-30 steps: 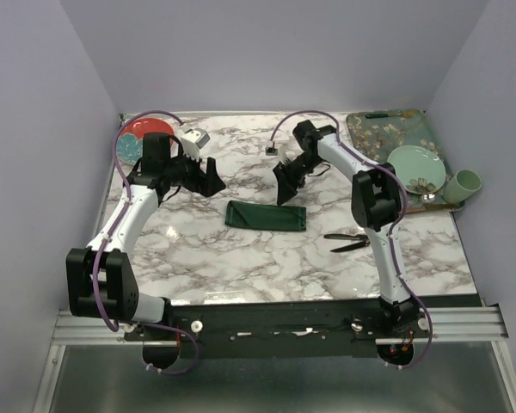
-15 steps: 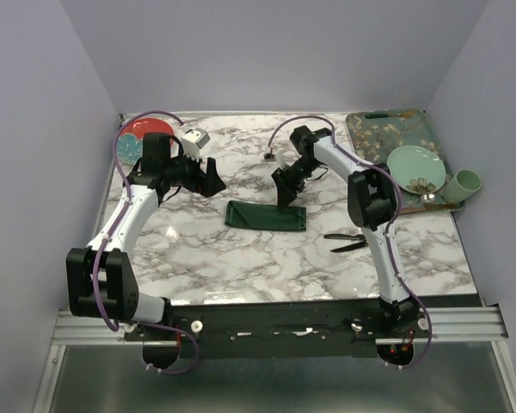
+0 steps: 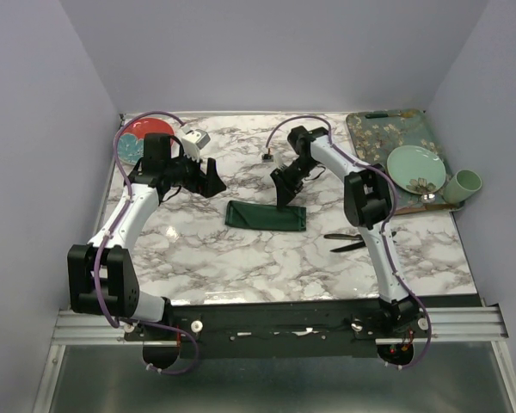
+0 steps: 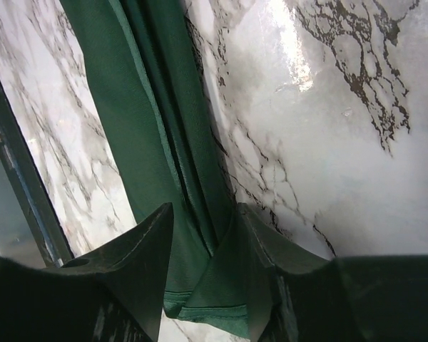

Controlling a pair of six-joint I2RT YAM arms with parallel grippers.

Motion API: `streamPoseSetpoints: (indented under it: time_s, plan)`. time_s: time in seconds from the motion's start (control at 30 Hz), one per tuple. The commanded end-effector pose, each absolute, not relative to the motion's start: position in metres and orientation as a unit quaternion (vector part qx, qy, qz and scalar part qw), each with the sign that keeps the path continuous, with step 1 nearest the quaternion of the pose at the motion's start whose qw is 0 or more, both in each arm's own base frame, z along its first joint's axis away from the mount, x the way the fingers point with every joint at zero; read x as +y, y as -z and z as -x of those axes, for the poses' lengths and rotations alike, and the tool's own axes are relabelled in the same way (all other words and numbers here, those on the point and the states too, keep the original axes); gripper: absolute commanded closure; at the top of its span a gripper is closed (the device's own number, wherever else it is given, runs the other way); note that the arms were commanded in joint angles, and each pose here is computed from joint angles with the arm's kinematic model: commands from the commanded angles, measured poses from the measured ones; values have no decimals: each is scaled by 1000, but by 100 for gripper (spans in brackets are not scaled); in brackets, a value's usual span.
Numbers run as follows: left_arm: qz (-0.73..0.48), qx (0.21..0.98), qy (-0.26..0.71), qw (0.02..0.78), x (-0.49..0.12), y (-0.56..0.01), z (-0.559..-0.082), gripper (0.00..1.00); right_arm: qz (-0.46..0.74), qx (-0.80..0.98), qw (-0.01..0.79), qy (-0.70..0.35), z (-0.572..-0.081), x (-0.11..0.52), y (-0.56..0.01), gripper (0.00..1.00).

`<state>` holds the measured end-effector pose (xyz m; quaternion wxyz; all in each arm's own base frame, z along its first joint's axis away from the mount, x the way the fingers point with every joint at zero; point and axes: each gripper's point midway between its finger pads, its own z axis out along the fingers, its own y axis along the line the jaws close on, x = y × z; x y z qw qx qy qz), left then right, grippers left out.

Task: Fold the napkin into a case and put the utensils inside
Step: Pick up the smaller rectangle-folded napkin from the center of the board.

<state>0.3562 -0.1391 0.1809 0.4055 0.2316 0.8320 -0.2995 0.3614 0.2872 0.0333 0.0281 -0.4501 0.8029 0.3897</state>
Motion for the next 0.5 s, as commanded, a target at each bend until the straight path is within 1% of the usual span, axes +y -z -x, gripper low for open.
streamPoseSetpoints:
  time_s: [0.0,0.13,0.27,0.33,0.43,0.47]
  plan:
    - [-230,831,312,399,-140,-184,-355,9,446,810,3,-382,-358,285,-20,53]
    - [-229,832,311,399,-139,-183,-356,10,445,809,1,-384,-357,286,-20,56]
    - [-228,832,311,399,-139,-183,-356,10,443,810,-1,-384,-358,285,-19,63]
    - [-227,832,311,399,-138,-183,-356,10,443,809,-3,-385,-357,285,-18,64]
    - [-224,833,308,400,-136,-183,-357,10,443,809,-5,-387,-357,286,-19,74]
    - [-222,834,309,399,-136,-182,-357,10,445,807,-4,-388,-357,286,-20,84]
